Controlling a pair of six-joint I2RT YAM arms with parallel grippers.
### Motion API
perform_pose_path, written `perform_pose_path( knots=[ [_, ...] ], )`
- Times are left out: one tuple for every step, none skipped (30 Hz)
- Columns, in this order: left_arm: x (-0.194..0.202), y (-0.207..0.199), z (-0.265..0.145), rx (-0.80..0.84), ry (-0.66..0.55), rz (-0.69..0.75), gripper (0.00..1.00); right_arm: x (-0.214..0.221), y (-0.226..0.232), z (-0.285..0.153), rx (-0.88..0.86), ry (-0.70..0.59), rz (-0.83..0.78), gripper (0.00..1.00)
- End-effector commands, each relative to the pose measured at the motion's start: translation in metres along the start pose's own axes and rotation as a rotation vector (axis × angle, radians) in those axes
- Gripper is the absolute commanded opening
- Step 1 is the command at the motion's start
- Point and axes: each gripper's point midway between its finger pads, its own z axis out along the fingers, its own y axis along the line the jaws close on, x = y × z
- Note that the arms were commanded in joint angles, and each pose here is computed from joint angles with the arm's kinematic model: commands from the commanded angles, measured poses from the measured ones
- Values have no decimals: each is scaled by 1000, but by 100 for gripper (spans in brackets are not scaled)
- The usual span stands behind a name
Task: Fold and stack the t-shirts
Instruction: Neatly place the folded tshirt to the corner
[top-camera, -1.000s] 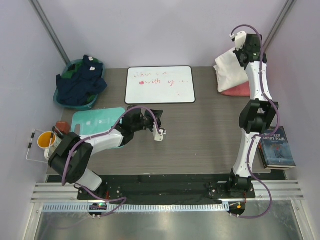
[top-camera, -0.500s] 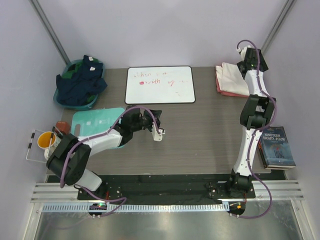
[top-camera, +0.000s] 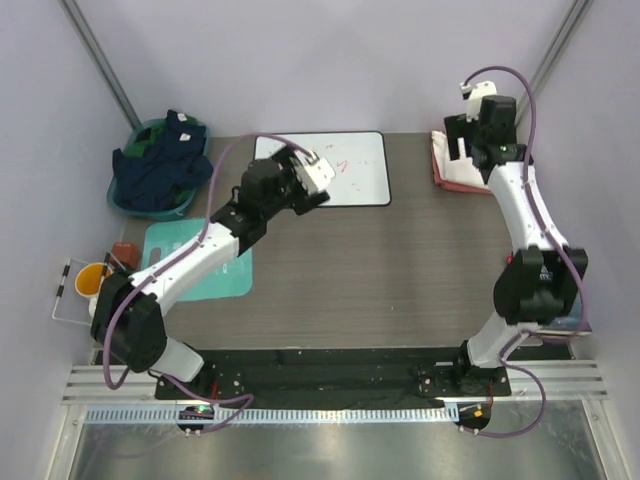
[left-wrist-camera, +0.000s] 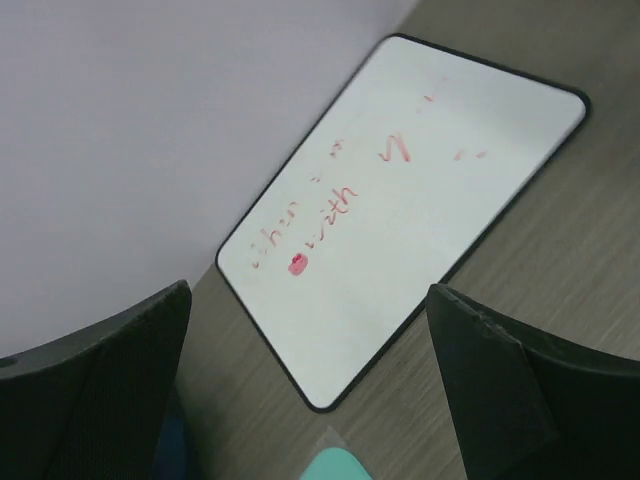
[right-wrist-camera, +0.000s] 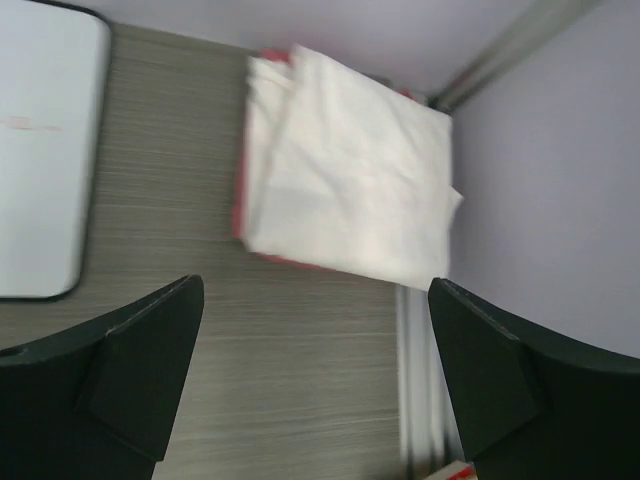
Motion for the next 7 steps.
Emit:
perform_pose_path(
  knots=[
    [24, 53, -51, -325, 208, -539, 100, -41, 36, -85, -103, -191, 202, 100],
    [28, 63, -60, -378, 207, -592, 100, -28, 44, -88, -115, -170, 202, 99],
    [26, 70, -71, -416, 193, -619, 100, -26, 50, -94, -125, -174, 179, 100],
    [32, 71, -76, -453, 203, -645, 100, -27, 51, -104, -127, -190, 166, 100],
    [34, 72, -79, -468, 206, -646, 100, -21, 60, -105, -135, -178, 151, 100],
    [35, 74, -81, -487, 204, -647, 100, -20, 60, -107, -132, -174, 149, 100],
    [41, 78, -86, -531, 217, -652, 100, -19, 59, -107, -124, -170, 145, 100]
  ],
)
